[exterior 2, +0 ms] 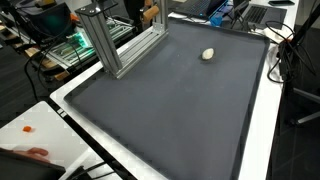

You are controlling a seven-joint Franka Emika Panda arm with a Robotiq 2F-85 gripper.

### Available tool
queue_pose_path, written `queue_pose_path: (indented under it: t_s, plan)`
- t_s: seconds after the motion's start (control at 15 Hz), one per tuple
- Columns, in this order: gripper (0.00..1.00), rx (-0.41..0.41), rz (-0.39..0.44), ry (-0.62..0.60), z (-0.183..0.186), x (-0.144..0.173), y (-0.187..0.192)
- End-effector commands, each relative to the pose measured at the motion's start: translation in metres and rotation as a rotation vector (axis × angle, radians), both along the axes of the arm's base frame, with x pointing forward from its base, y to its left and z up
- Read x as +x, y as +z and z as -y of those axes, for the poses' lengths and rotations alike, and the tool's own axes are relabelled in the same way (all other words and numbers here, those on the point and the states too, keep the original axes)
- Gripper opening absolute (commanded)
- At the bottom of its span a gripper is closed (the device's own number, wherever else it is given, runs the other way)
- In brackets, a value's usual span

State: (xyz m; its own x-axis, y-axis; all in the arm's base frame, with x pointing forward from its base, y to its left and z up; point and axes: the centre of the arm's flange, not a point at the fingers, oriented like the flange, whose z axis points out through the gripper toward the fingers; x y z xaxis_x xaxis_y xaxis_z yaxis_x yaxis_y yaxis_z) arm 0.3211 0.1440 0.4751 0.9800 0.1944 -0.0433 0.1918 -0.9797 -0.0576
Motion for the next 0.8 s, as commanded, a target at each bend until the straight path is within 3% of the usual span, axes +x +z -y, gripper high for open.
queue_pose_path:
  t_s: [0.0,0.07,0.27,0.6,0.67,0.73]
  plan:
    - [0.68,-0.001,0.005,0.006,-0.0034,-0.0068,-0.0110]
    - [0.56,-0.003,0.007,0.008,-0.0036,-0.0068,-0.0116]
    - [0.34,-0.019,0.009,0.006,-0.0001,-0.0060,-0.0139]
    - [0.31,-0.021,0.008,0.009,-0.0011,-0.0069,-0.0163]
    - [0.76,-0.021,0.008,0.009,-0.0015,-0.0074,-0.0169]
    - [0.78,-0.021,0.007,0.011,-0.0023,-0.0079,-0.0175]
